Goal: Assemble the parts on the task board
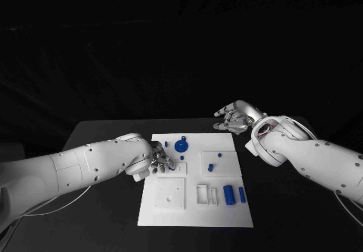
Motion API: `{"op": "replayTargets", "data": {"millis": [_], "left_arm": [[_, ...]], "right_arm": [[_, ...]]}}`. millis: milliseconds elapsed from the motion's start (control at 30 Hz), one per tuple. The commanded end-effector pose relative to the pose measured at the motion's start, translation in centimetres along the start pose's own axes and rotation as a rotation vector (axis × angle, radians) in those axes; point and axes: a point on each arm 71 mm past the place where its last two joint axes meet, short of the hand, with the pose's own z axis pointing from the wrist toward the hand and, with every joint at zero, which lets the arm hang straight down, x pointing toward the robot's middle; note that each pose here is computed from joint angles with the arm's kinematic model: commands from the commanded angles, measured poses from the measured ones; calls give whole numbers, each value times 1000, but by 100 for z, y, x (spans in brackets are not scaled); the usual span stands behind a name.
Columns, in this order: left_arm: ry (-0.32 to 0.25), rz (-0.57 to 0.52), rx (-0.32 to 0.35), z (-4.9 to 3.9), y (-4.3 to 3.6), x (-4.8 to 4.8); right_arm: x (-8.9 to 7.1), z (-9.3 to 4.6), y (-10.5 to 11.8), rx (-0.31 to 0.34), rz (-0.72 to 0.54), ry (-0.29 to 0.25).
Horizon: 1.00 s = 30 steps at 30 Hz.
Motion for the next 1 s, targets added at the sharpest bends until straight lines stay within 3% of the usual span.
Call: {"op": "replayTargets", "data": {"millis": [33,1000], "left_arm": [[52,51,-18,14,16,98],[45,63,-11,24,-6,95]], "right_arm": [[7,3,12,-9,-1,7],[17,11,15,-9,3,9]]}}
